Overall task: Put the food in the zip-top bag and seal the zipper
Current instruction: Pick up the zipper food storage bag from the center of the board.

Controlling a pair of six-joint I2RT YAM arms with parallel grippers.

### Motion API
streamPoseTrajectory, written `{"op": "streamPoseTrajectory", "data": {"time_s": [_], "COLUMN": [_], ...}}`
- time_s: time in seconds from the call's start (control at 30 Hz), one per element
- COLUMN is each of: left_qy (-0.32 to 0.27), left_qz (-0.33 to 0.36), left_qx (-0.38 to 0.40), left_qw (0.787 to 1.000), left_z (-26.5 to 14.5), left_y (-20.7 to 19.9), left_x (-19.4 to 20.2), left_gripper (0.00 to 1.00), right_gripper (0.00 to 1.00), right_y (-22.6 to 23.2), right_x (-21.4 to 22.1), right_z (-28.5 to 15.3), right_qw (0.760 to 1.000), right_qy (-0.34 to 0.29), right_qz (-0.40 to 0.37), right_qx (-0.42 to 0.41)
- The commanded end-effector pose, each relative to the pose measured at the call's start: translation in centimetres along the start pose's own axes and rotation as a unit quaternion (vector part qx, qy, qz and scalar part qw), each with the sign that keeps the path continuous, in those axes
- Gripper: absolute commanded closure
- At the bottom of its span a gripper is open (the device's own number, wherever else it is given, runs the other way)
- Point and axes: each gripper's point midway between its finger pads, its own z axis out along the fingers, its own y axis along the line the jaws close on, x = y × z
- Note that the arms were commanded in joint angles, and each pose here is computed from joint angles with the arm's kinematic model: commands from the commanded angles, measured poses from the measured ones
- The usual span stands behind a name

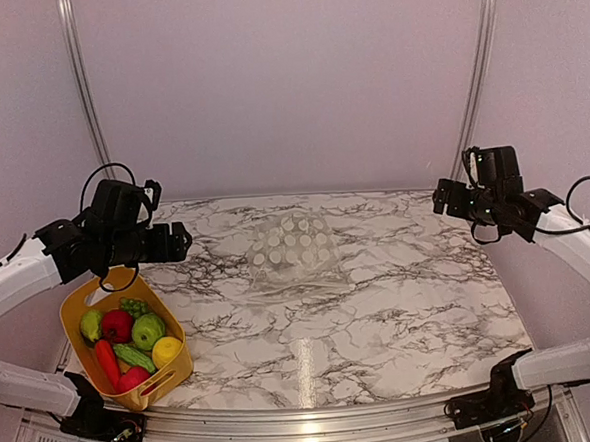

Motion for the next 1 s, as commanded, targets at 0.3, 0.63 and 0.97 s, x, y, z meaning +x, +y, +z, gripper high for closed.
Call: {"op": "streamPoseTrajectory", "data": {"time_s": [0.3, 0.63, 0.97], "left_qy": [0.043, 0.061, 0.077], "left_qz": [0.017, -0.003, -0.039], "left_qx": [0.015, 0.045, 0.04], "left_qw": [0.999, 0.997, 0.995], "left_z": [-0.5, 0.1, -0.5], "left_y": [-0.4, -1.7, -1.0], "left_x": [1.7, 2.2, 3.9], "left_gripper": [0.13, 0.24, 0.24], "right_gripper": [0.18, 0.54, 0.66], "right_y": [4.8, 16.4, 25.5], "right_x": [-0.5, 6.0, 15.2], "right_z": [-3.8, -2.7, -1.7], "right_qw": [0.981, 0.916, 0.821], "right_qy": [-0.045, 0.037, 0.089], "right_qz": [-0.102, -0.266, -0.455], "right_qx": [-0.161, -0.298, -0.334]}}
